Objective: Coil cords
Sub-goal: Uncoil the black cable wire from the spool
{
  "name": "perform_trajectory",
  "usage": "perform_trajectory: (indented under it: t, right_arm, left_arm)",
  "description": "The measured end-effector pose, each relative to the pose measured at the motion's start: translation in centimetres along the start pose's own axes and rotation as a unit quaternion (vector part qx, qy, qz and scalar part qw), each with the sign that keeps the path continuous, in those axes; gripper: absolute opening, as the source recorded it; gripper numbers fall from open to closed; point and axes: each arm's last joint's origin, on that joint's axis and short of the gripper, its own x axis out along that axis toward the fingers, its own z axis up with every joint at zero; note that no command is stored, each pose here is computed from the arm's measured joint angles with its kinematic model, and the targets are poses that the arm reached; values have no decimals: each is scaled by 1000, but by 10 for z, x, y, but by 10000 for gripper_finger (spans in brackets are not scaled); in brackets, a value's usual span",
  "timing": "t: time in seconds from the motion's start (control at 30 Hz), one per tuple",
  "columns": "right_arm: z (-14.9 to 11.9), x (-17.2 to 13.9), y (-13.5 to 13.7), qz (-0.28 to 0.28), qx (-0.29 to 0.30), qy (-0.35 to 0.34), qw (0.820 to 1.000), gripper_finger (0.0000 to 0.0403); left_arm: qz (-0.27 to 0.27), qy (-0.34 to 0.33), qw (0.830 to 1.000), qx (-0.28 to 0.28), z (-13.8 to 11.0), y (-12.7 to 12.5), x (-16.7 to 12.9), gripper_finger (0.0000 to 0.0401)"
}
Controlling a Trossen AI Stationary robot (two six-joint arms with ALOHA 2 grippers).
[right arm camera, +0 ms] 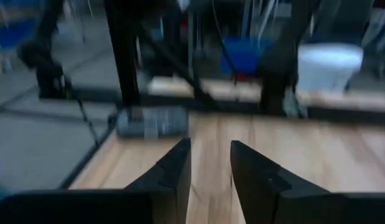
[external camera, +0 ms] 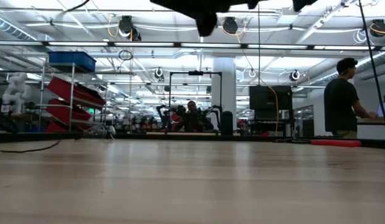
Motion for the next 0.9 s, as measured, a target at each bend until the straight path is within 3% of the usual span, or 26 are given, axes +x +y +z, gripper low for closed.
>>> perform_trajectory:
  t: [0.13, 0.23, 0.47, 0.9]
  right_arm:
    - [-10, 14, 2, 2, -3, -68, 998, 100]
    - [-21, 21, 2, 2, -2, -80, 997, 100]
    - [-38, 40, 5, -7, -19, -94, 995, 101]
    - [-37, 54, 8, -6, -15, -99, 995, 139]
  left_arm:
    - [1, -4, 1000, -2, 0, -1, 2, 0]
    - [-1, 1, 1000, -1, -2, -2, 5, 0]
    - [-3, 9, 1000, 1, -9, -7, 17, 0]
    - [-6, -7, 1000, -6, -10, -11, 27, 0]
